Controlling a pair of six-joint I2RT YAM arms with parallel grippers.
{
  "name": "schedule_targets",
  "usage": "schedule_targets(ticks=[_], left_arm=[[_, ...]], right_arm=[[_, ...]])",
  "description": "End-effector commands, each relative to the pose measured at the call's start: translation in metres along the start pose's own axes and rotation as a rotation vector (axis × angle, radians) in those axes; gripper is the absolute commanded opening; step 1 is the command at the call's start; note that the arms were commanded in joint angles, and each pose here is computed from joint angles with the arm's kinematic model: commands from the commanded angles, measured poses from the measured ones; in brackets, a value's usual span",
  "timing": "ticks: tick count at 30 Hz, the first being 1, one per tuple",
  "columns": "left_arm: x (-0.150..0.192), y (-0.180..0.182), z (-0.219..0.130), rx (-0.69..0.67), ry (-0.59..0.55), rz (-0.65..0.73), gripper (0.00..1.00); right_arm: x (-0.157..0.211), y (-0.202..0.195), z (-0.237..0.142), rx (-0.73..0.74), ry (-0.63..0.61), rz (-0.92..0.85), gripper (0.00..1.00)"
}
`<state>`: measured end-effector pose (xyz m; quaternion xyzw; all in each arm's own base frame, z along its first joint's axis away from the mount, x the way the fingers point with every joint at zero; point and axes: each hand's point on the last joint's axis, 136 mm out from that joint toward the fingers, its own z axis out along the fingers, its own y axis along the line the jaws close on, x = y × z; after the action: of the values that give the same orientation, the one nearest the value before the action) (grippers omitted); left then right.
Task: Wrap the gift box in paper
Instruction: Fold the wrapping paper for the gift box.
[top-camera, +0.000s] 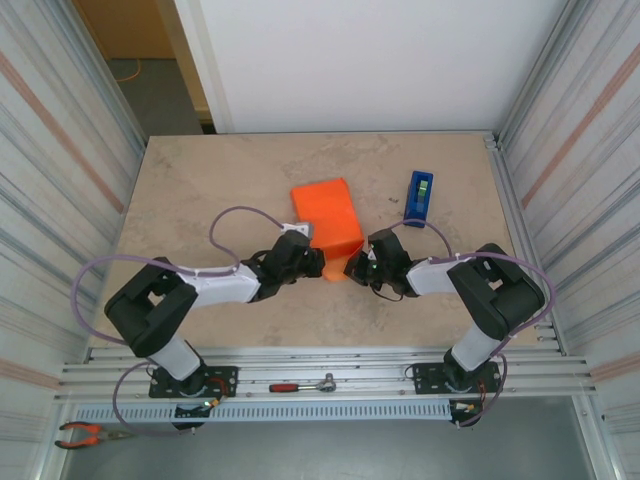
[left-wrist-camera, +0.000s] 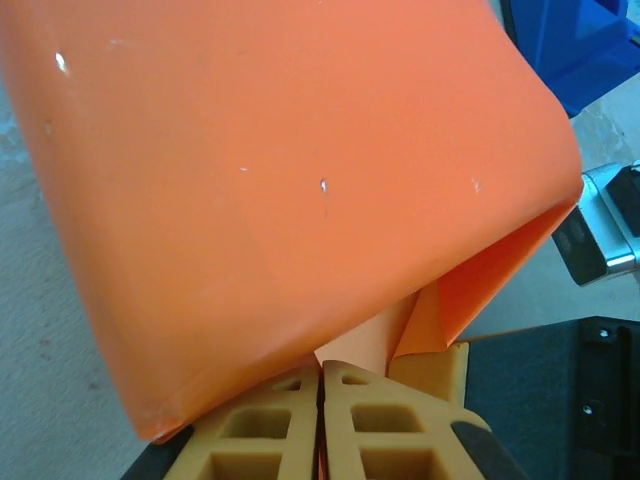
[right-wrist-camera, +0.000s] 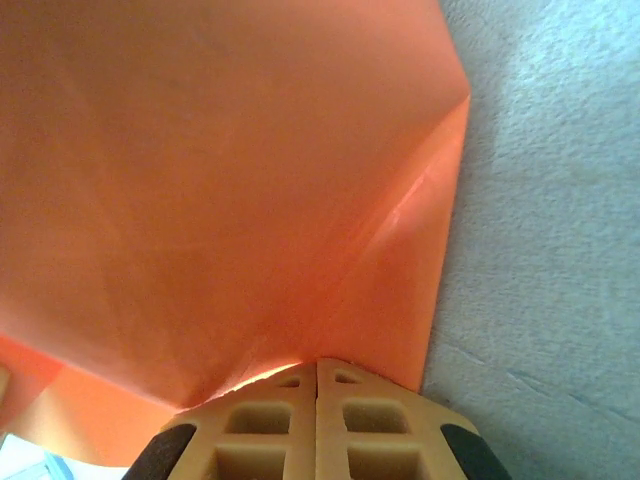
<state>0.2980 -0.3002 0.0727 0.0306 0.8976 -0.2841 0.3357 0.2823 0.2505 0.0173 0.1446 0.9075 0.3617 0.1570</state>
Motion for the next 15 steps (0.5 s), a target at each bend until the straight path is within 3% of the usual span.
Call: schedule_targets(ticks=[1, 4, 7, 9, 15], left_arm=[[-0.001, -0.008, 0.008, 0.053, -0.039, -0.018, 0.11], [-0.001, -0.007, 0.014, 0.056, -0.051, -0.022, 0.13], [0.000, -0.005, 0.020, 0.058, -0.062, -0.024, 0.27], [0.002, -0.003, 0.023, 0.055, -0.061, -0.021, 0.42], [-0.005, -0.011, 0.010, 0.082, -0.080, 0.007, 0.55]], right_arm=[[0.003, -0.003, 0.002, 0.030, 0.028, -0.031, 0.00], [0.005, -0.004, 0.002, 0.043, 0.036, -0.038, 0.00], [0.005, -0.006, 0.003, 0.052, 0.039, -0.040, 0.00], [0.004, -0.006, 0.003, 0.057, 0.038, -0.038, 0.00], [0.004, -0.007, 0.004, 0.062, 0.034, -0.035, 0.00]])
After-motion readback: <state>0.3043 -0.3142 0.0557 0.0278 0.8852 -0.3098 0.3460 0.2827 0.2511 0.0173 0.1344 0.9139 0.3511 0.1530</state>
